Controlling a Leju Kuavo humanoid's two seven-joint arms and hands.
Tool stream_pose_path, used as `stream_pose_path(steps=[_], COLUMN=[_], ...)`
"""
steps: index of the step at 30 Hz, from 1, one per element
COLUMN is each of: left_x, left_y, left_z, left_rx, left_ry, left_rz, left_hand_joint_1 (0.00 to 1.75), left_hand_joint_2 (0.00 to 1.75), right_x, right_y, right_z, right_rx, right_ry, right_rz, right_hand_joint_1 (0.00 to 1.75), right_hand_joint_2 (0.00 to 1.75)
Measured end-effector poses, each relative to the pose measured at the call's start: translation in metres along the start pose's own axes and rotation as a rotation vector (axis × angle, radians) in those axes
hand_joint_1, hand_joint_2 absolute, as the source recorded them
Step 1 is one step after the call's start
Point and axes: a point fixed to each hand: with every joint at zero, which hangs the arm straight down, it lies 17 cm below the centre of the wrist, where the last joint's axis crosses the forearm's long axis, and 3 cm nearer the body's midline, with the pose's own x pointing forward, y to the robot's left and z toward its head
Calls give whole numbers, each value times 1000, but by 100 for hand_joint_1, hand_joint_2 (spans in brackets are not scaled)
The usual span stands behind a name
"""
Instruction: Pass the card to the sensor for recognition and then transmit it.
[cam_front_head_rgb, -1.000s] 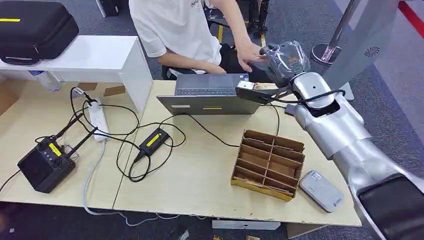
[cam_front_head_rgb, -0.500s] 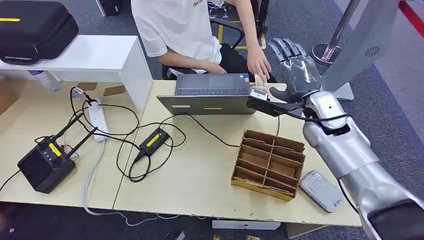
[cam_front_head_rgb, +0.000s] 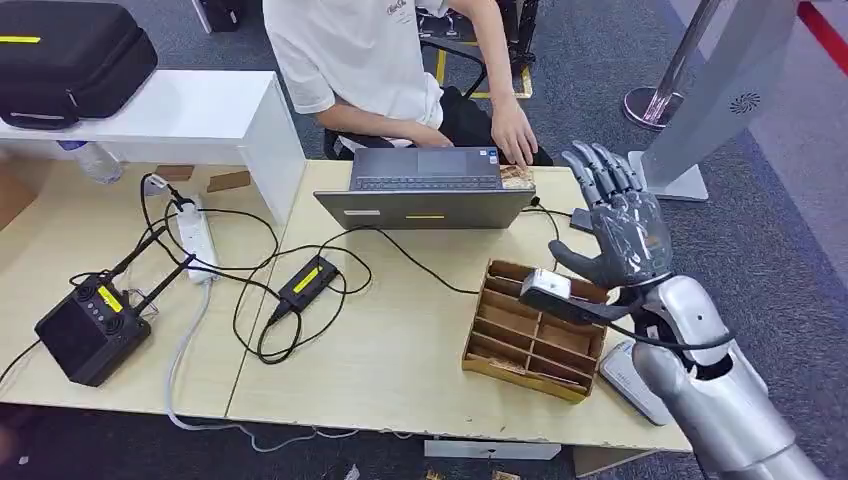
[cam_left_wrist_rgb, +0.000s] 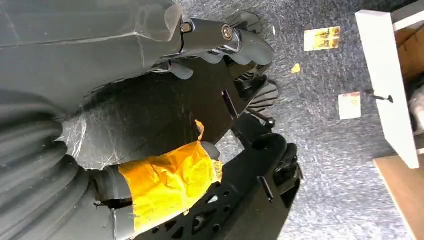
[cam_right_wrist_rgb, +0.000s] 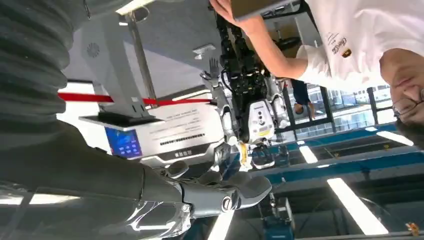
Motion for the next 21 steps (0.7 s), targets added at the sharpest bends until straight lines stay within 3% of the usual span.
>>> stream_pose_path(steps=[5,6,7,9,21], left_x=[0,0,0,-1,-1], left_y=[1,1,5,7,11], left_z=[0,0,0,0,0], left_rx=[4,7,23,32,64], left_ry=[-1,-1,-4,-3,-5], left_rz=[10,20,60,72,125], left_hand_joint_1=[0,0,0,0,0], left_hand_joint_2=[175,175,175,175,175], right_x=[5,10,25,32,47], right_y=[-2,-3,-10,-13,-11], right_z=[12,23,60,81,172], right_rx=[-3,-3,-13,-16,31], right_ry=[-7,-15,-29,-32,64], right_rz=[-8,-15,-35,-47,-131], right_hand_joint_1=[0,0,0,0,0], right_hand_joint_2=[175,175,175,175,175])
